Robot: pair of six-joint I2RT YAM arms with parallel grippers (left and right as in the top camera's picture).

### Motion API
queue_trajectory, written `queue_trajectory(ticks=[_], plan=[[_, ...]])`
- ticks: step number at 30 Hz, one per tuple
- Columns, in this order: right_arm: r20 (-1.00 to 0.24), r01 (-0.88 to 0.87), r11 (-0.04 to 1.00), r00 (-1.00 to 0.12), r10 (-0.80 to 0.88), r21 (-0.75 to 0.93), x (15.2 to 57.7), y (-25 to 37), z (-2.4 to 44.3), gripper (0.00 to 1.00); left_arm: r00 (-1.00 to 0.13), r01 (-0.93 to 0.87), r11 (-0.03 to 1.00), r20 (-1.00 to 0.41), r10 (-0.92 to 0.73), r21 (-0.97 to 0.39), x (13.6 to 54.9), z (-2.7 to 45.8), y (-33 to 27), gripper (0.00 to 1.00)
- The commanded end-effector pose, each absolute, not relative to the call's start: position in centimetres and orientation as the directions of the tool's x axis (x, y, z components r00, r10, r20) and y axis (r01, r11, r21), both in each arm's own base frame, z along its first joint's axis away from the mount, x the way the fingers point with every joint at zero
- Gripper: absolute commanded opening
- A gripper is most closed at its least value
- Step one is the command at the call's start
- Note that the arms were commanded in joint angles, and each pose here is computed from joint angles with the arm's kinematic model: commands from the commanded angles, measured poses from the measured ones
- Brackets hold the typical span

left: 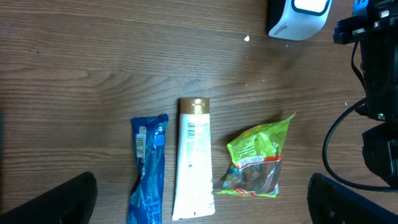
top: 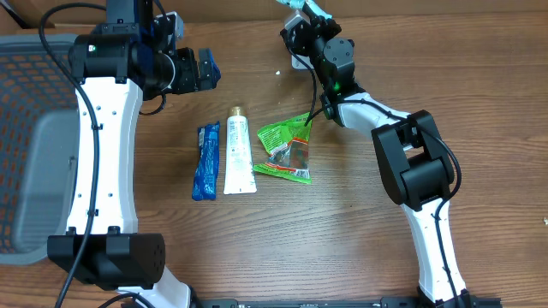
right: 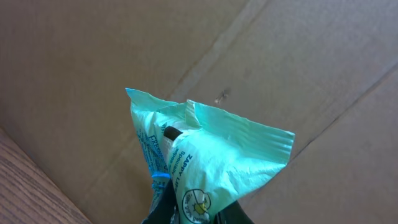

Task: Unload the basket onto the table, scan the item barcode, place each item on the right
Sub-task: 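Hold the wipes pack in front of the scanner with the right gripper, then carry the wipes pack to the right and release it on the table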

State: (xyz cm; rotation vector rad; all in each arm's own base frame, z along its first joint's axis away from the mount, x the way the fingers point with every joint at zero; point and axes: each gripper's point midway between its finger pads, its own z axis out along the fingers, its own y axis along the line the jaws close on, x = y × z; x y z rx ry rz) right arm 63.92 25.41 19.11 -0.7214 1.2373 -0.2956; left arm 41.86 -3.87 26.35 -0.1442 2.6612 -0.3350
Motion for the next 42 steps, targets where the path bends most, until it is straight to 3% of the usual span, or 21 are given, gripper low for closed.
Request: queue_trajectory(ticks=[1, 6, 13, 18, 20, 21, 22, 26, 30, 33, 36, 42], plan=[[-0.738, -0.124, 0.76, 0.38, -0.558, -0.638, 63.7, 26.0, 22.7, 0.04, -0.898, -0.051, 0.961, -0.409, -0.163, -0.27, 41.9, 26.0, -4.3, 1.0], [-0.732, -0.096, 0.773, 0.411, -0.543, -0.627, 62.7, 25.8, 27.6, 0.04, -0.898, -0.051, 0.961, -0.409, -0.163, -0.27, 41.9, 26.0, -4.3, 1.0], [-0.759, -0.157, 0.748, 0.246, -0.603, -0.645, 60.1, 27.0, 30.6, 0.04, -0.898, -0.051, 0.961, -0.409, -0.163, -0.27, 41.9, 26.0, -4.3, 1.0], [-0.825, -0.413, 0.757, -0.024, -0.565, -0.506, 54.2, 28.6, 29.4, 0.04, -0.898, -0.051, 0.961, -0.409, -0.163, -0.27, 41.9, 26.0, -4.3, 1.0], [-0.868, -0.479, 0.837, -0.258, -0.424, -0.266, 50.8, 27.0, 28.4, 0.04, -0.898, -0.051, 0.961, -0.409, -0.163, -0.27, 41.9, 26.0, -4.3, 1.0], [-0.868, -0.486, 0.845, -0.294, -0.4, -0.225, 50.3, 26.7, 28.3, 0.04, -0.898, -0.051, 0.961, -0.409, -0.163, -0.27, 41.9, 26.0, -4.3, 1.0], [-0.85, -0.503, 0.861, -0.42, -0.319, -0.075, 48.5, 25.8, 27.6, 0.04, -0.898, -0.051, 0.961, -0.409, -0.163, -0.27, 41.9, 26.0, -4.3, 1.0], [-0.691, -0.478, 0.839, -0.699, -0.184, 0.26, 44.2, 22.9, 25.1, 0.04, -0.898, -0.051, 0.961, -0.409, -0.163, -0.27, 41.9, 26.0, -4.3, 1.0], [-0.446, -0.207, 0.902, -0.895, -0.019, 0.378, 42.3, 15.9, 21.2, 0.05, -0.898, -0.051, 0.961, -0.409, -0.163, -0.27, 41.9, 26.0, -4.3, 1.0], [-0.282, 0.088, 0.914, -0.936, 0.212, 0.395, 41.6, 8.7, 17.3, 0.05, -0.898, -0.051, 0.961, -0.409, -0.163, -0.27, 41.9, 26.0, -4.3, 1.0], [-0.178, 0.323, 0.858, -0.891, 0.418, 0.399, 40.9, 3.4, 14.2, 0.05, -0.898, -0.051, 0.961, -0.409, -0.163, -0.27, 41.9, 26.0, -4.3, 1.0], [-0.055, 0.674, 0.615, -0.655, 0.754, 0.409, 38.7, -5.4, 7.2, 0.04, -0.898, -0.051, 0.961, -0.409, -0.163, -0.27, 41.9, 26.0, -4.3, 1.0]])
